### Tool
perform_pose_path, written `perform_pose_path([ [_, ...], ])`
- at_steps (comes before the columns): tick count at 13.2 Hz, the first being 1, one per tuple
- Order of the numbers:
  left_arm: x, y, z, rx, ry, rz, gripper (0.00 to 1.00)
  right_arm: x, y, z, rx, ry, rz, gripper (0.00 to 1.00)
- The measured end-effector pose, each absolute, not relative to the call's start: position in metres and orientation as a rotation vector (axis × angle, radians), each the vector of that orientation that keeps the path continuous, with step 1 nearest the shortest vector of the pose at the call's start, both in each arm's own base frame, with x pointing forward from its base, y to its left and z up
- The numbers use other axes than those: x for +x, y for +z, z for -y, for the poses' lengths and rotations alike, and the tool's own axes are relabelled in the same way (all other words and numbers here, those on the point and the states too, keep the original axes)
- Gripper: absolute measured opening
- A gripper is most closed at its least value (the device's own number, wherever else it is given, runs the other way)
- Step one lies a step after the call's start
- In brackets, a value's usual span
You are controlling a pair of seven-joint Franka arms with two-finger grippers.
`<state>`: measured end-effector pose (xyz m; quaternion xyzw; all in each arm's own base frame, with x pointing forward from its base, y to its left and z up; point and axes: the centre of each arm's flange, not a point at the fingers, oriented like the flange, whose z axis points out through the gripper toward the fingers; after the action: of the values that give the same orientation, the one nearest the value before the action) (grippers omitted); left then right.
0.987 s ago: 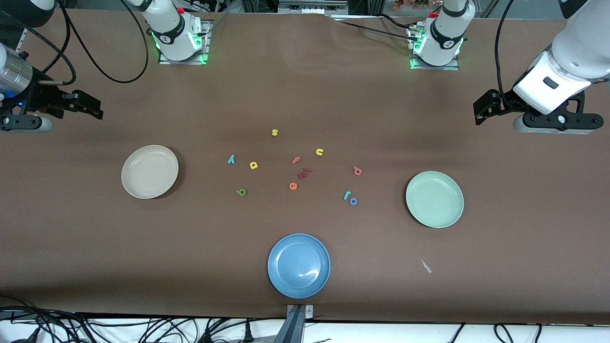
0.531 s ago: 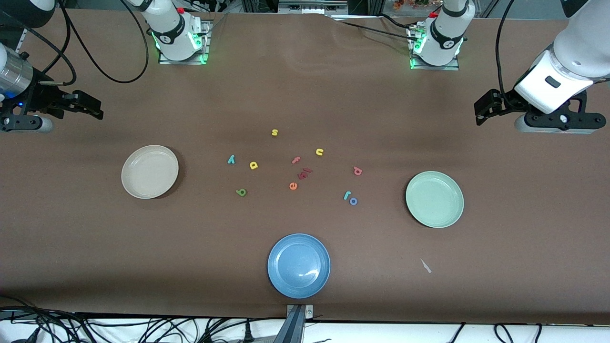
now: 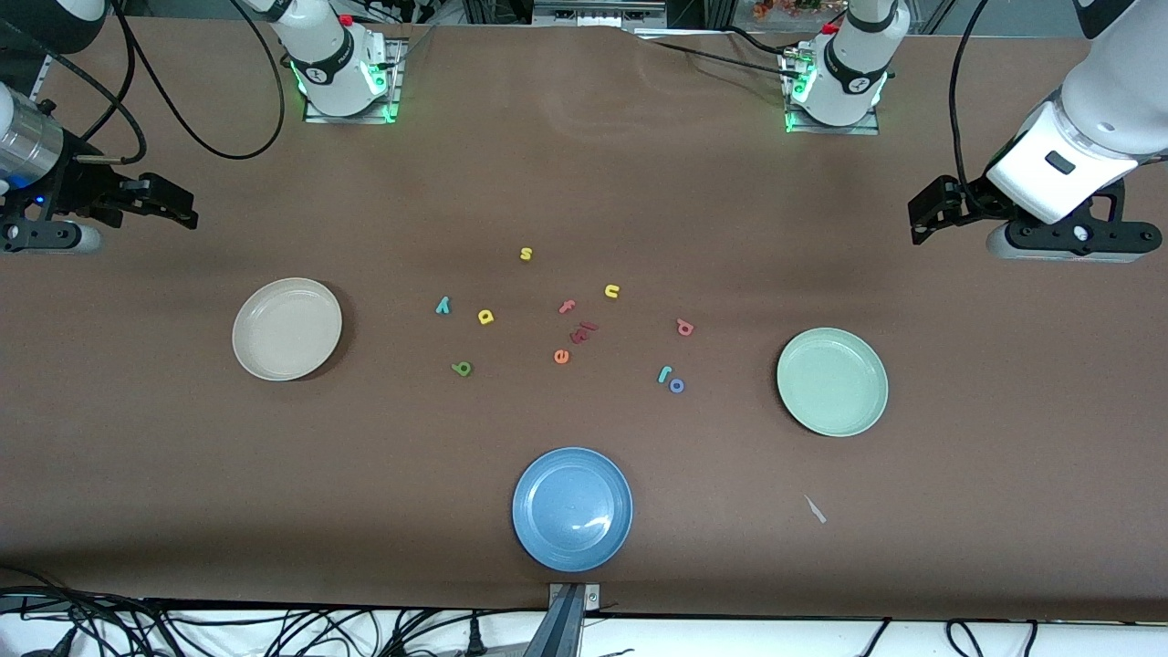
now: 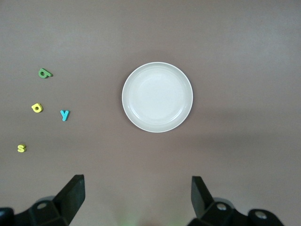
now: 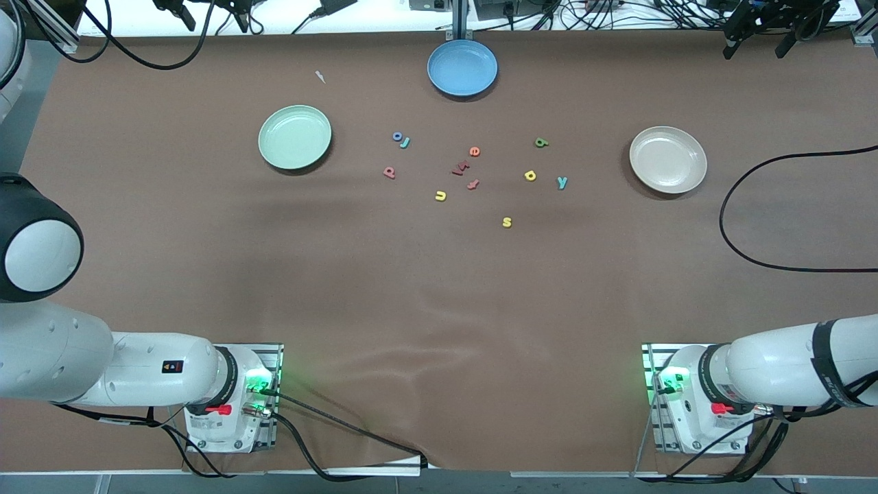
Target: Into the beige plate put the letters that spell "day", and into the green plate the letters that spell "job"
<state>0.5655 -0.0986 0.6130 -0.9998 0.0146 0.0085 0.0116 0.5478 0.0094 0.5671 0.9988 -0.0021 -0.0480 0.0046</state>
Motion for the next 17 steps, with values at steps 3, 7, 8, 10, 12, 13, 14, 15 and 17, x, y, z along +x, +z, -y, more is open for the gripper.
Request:
perform_pose_path([
  [3,0.5668,0.6106,0.0986,-3.118,0.033,-0.046,1.0,0.5478,0.5671,-0.0094,3.129,-0.15,0.007,1.0],
  [7,0.5669,0.6106,0.0997,-3.118,0.033,-0.049,1.0,0.5478,0.5671,-0.0094,3.129,-0.15,0.007,1.0],
  [8,0.5668,0.6106,0.1,-3.118,0.033,-0.049,1.0,0.5478,0.5671,-0.0094,3.129,-0.15,0.006,1.0],
  [10,0.5669,0.6107,0.0998,-3.118,0.032,-0.049,1.0,0.5478,0.5671,-0.0094,3.129,-0.15,0.006,1.0],
  [12,0.5669,0.6107,0.0998,-3.118,0.032,-0.049,1.0,0.5478,0.5671,-0.0094,3.129,-0.15,0.006,1.0],
  [13,0.5669,0.6107,0.0998,-3.118,0.032,-0.049,1.0,0.5478,0.5671,-0.0094,3.129,-0.15,0.006,1.0],
  [14,0.5669,0.6107,0.0998,-3.118,0.032,-0.049,1.0,0.5478,0.5671,-0.0094,3.129,-0.15,0.006,1.0],
  [15,0.5669,0.6106,0.0998,-3.118,0.033,-0.049,1.0,0.5478,0.5671,-0.0094,3.129,-0.15,0.006,1.0],
  [17,0.567,0.6105,0.0997,-3.118,0.033,-0.049,1.0,0.5478,0.5671,-0.0094,3.129,-0.15,0.006,1.0],
])
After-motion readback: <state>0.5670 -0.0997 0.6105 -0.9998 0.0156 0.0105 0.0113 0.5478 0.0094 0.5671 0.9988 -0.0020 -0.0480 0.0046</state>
